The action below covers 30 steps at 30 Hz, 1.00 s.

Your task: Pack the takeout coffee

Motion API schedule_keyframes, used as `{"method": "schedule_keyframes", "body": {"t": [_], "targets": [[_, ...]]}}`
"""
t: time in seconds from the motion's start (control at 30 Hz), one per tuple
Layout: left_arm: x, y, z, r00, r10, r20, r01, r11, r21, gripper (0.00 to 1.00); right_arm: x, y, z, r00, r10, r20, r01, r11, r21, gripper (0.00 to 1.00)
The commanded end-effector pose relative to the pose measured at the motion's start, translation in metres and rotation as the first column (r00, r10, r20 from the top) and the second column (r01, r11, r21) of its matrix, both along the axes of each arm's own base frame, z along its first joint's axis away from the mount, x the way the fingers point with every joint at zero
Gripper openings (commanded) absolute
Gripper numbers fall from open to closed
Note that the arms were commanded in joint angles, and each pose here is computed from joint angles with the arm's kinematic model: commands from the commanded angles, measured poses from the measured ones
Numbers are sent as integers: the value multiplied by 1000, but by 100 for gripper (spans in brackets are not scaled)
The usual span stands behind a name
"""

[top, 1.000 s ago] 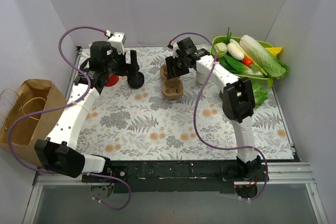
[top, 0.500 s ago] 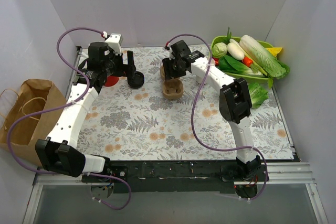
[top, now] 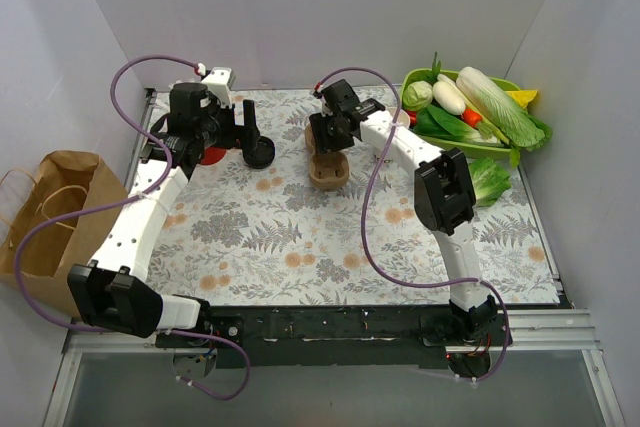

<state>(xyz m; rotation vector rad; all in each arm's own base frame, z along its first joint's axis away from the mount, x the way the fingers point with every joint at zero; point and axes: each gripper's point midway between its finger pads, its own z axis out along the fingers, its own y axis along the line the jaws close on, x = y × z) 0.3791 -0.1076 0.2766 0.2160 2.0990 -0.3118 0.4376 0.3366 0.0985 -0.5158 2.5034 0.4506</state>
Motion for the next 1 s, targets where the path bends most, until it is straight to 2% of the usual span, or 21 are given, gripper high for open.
{"method": "schedule_keyframes", "body": {"t": [0.0,0.13,0.4,0.6,0.73,0.9,0.93,0.97], "targets": [[-6,3,6,1000,4,21,-4,1000,-16,92,11,13,11,999,-5,46,4,1000,21,58],[-5,4,5,1000,9,20,-9,1000,-17,93,14,13,11,998,-18,64,17,1000,2,54],[-5,7,3,1000,17,15,-17,1000,-19,93,17,8,-1,997,-34,64,36,999,-33,52],[-6,7,3,1000,19,11,-19,1000,-22,93,22,10,-2,996,-31,83,35,998,-45,48],[-6,6,1,1000,12,9,-12,1000,-29,93,23,8,9,994,-17,107,22,999,-47,41],[-4,3,3,1000,5,13,-4,999,-38,93,26,2,45,986,4,165,0,1000,-19,32],[-3,3,2,1000,5,13,-4,999,-38,93,26,1,49,985,18,174,-15,1000,-20,23],[-3,2,2,1000,1,12,0,999,-40,93,27,0,57,982,20,189,-18,1000,-15,19]]}}
